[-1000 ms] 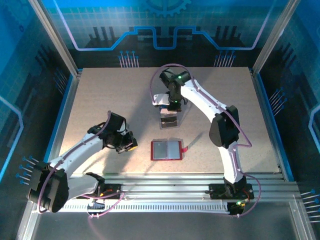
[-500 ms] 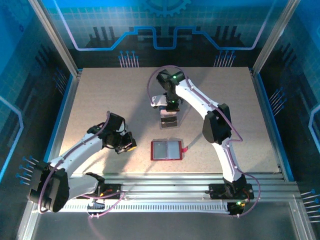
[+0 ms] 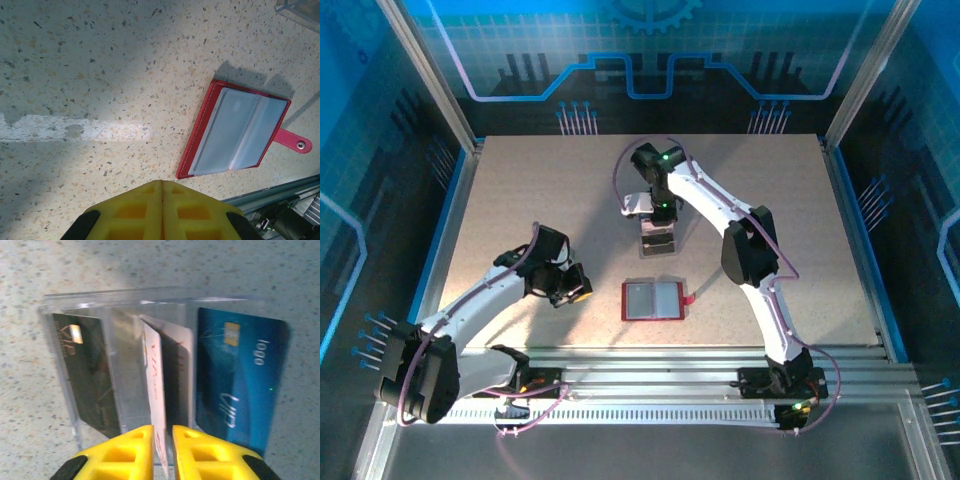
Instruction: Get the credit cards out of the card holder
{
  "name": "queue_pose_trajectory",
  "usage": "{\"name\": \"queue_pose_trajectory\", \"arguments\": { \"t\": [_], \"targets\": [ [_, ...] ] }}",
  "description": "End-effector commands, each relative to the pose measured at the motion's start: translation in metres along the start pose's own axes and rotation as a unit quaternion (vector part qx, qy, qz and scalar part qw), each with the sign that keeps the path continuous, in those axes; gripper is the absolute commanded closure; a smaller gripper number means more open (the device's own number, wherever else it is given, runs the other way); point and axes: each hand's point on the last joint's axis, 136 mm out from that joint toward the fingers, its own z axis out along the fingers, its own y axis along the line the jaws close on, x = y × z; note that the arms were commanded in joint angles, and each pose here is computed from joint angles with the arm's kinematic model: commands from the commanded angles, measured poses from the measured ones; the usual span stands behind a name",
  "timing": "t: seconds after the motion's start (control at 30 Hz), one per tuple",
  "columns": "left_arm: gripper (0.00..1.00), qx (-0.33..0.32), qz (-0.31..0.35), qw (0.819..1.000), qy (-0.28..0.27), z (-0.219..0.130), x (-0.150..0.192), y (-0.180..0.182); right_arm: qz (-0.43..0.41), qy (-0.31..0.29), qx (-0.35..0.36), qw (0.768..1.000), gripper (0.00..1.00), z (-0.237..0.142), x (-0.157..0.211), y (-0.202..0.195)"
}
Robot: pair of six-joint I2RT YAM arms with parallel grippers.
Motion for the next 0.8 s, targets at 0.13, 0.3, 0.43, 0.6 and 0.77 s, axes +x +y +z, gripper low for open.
{"name": "queue_pose_trajectory", "arguments": {
  "t": [0.13,0.3,0.43,0.6,0.77],
  "targets": [
    [0.93,-0.004,-0.003,1.000,0.020,0.004,0.007,0.007,0.005,-0.012,0.088,0.996,0.80,-0.035,-0.004,-0.015],
    [0.93,0.016,0.000,1.000,0.018,0.004,0.004,-0.002,0.027,-0.034,0.101,0.994,0.77,-0.055,-0.005,-0.010],
    [0.93,0.040,0.006,0.999,0.020,0.005,0.002,-0.012,0.078,-0.075,0.091,0.990,0.74,-0.077,-0.013,0.001],
    [0.95,0.066,0.007,0.997,0.029,0.010,0.000,-0.023,0.187,-0.113,0.047,0.975,0.71,-0.082,-0.016,0.029],
    [0.98,0.083,0.014,0.996,0.039,0.014,0.000,-0.034,0.311,-0.163,0.015,0.936,0.72,-0.089,-0.016,0.059]
  ]
}}
